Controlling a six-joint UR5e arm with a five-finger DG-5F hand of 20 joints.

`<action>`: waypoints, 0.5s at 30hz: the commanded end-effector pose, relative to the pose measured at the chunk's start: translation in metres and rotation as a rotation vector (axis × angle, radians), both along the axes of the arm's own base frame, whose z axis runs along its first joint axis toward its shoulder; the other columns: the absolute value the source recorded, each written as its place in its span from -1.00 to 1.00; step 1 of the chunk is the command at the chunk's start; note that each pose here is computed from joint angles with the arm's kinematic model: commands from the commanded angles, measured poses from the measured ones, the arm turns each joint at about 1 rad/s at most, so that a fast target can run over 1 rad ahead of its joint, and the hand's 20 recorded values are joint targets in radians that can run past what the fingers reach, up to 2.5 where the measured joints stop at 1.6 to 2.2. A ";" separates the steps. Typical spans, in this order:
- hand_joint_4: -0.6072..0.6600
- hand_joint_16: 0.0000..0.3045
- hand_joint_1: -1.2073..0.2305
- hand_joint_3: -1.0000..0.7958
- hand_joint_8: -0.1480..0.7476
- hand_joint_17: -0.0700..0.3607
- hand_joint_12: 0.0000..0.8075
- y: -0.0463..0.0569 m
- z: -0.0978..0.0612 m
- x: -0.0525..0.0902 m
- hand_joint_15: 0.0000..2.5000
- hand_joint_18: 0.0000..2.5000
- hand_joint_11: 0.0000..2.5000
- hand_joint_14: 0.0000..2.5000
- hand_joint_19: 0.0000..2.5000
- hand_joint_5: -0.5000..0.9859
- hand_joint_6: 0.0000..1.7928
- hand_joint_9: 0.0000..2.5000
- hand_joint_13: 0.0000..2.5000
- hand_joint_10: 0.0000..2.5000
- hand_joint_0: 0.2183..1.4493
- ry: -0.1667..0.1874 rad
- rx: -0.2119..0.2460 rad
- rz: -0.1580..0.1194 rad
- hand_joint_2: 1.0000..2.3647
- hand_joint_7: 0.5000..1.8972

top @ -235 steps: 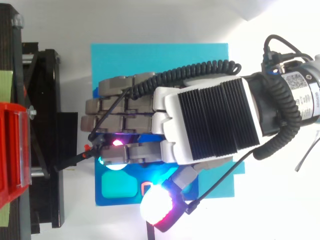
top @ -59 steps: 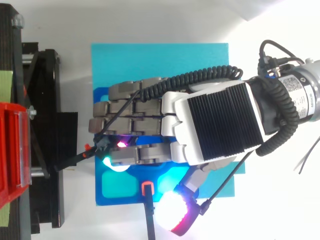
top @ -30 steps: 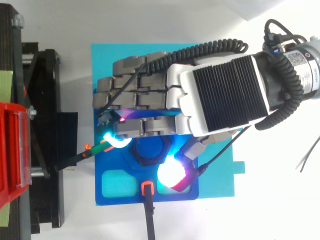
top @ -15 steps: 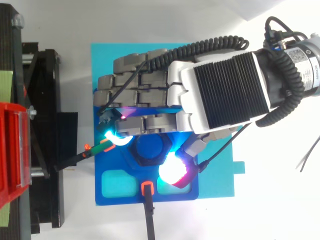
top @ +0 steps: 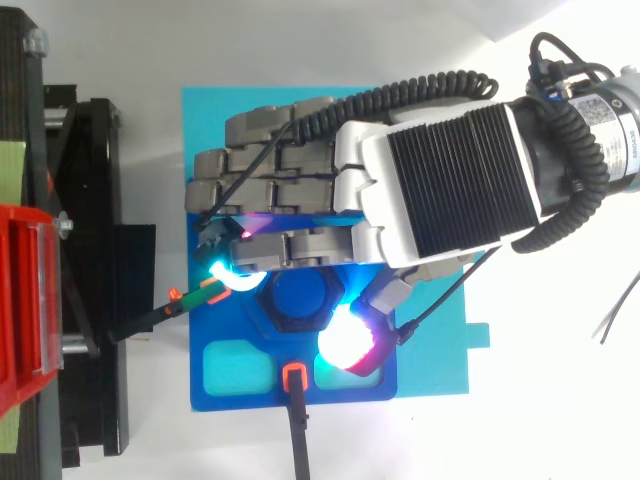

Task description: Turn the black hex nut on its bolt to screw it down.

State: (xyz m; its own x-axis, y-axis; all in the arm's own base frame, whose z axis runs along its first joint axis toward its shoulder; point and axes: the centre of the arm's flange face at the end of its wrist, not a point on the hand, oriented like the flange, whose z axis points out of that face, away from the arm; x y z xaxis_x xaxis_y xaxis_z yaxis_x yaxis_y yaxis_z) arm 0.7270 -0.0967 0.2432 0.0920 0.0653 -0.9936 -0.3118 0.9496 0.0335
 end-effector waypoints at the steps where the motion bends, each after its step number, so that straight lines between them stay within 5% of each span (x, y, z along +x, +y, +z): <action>1: 0.42 -0.67 -0.25 -0.44 -0.02 -0.14 -0.10 0.000 -0.001 0.000 -0.90 -0.56 -0.82 -1.00 -0.79 -0.53 -0.26 -0.61 -0.55 -1.00 -0.57 0.001 0.000 0.000 -1.00 -0.37; 10: 0.42 -0.66 -0.23 -0.44 -0.01 -0.13 -0.09 0.003 0.000 0.000 -0.90 -0.56 -0.82 -1.00 -0.79 -0.54 -0.27 -0.61 -0.55 -1.00 -0.58 0.000 0.000 0.004 -1.00 -0.38; 15: 0.35 -0.70 -0.26 -0.37 -0.07 -0.20 -0.17 0.004 -0.001 0.000 -0.89 -0.57 -0.82 -1.00 -0.78 -0.56 -0.23 -0.61 -0.54 -0.99 -0.40 0.001 0.000 0.006 -0.99 -0.42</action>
State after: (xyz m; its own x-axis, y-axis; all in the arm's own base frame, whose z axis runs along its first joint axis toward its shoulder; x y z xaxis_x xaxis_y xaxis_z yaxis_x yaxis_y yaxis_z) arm 0.7274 -0.0931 0.2432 0.0917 0.0657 -0.9936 -0.3165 0.9480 0.0335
